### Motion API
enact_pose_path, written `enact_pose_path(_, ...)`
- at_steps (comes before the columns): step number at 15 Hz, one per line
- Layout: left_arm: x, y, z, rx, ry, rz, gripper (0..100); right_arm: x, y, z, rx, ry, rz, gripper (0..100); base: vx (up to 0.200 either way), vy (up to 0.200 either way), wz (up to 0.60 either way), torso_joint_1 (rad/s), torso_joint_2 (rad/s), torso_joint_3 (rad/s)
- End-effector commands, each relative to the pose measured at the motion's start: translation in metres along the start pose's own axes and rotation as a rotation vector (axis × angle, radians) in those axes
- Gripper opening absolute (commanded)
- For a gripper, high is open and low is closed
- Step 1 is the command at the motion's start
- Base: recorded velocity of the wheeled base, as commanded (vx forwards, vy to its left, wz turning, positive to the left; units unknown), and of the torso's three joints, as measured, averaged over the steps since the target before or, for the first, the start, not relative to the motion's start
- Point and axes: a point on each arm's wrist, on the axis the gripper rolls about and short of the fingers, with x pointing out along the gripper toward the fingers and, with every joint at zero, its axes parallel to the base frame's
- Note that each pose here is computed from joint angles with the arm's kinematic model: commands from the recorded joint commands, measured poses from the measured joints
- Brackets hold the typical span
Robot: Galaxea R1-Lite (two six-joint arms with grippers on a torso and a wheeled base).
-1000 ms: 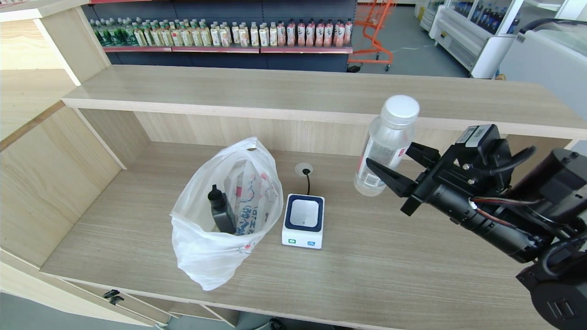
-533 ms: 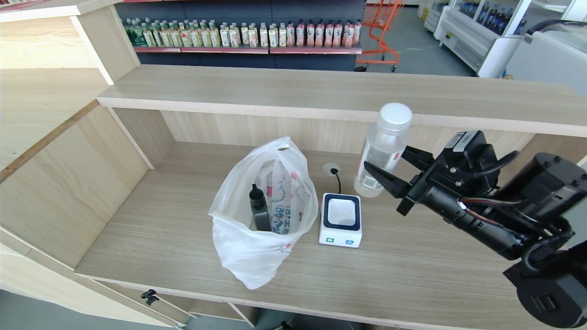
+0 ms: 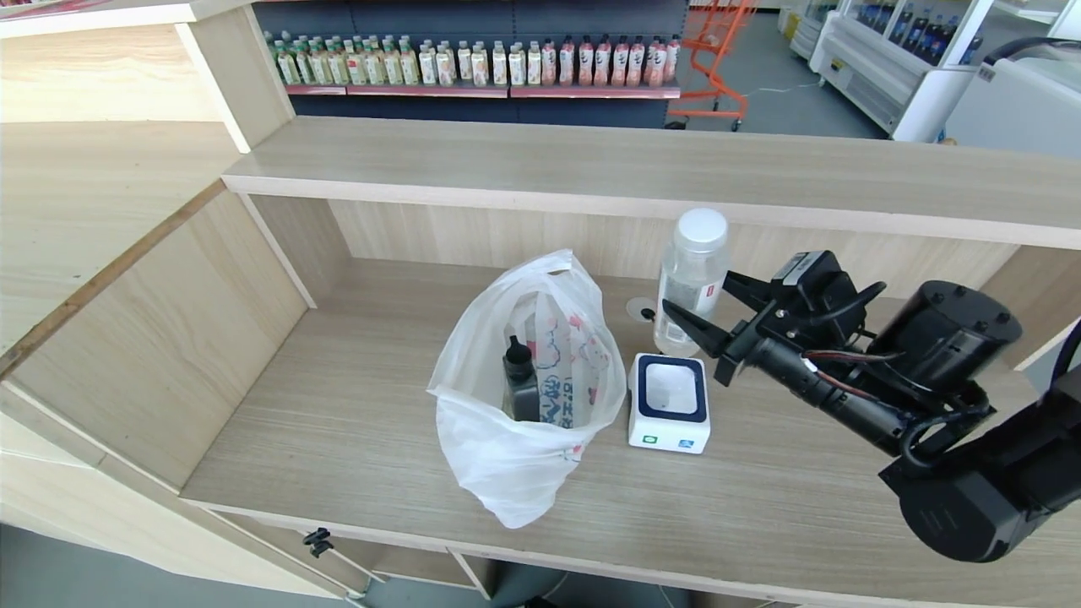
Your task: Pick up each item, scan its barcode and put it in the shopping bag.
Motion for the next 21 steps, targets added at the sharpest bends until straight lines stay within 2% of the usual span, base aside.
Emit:
enact_pose_path(1, 0.0, 0.0, 0.0, -0.001, 0.002, 0.001, 100, 0.003, 0.0, -0.005, 0.001, 0.006, 0.001, 0, 0.2, 0.0, 0.0, -0.002, 0.0, -0.002)
enact_pose_path(3, 0.0, 0.0, 0.0, -0.003, 0.002, 0.001, 100, 0.004, 0.002, -0.008, 0.003, 0.007, 0.018, 0, 0.2, 0.0, 0.0, -0.007, 0.0, 0.0)
enact_pose_path(9, 0.0, 0.0, 0.0, -0.003, 0.002, 0.001, 100, 0.009, 0.007, -0.024, -0.039, 0.022, 0.075, 0, 0.0, 0.0, 0.0, 0.0, 0.0, 0.0)
enact_pose_path(14, 0.0, 0.0, 0.0, -0.003, 0.002, 0.001, 100, 0.001, -0.005, -0.052, -0.146, 0.028, 0.173, 0, 0.0, 0.0, 0.0, 0.0, 0.0, 0.0)
enact_pose_path(17, 0.0, 0.0, 0.0, -0.003, 0.002, 0.001, 100, 0.005, -0.023, -0.07, -0.207, -0.017, 0.225, 0, 0.0, 0.0, 0.0, 0.0, 0.0, 0.0)
enact_pose_path(19, 0.0, 0.0, 0.0, -0.003, 0.002, 0.001, 100, 0.015, -0.03, -0.071, -0.23, -0.053, 0.22, 0, 0.0, 0.0, 0.0, 0.0, 0.0, 0.0)
enact_pose_path(21, 0.0, 0.0, 0.0, -0.003, 0.002, 0.001, 100, 0.024, -0.027, -0.069, -0.239, -0.092, 0.248, 0, 0.0, 0.0, 0.0, 0.0, 0.0, 0.0)
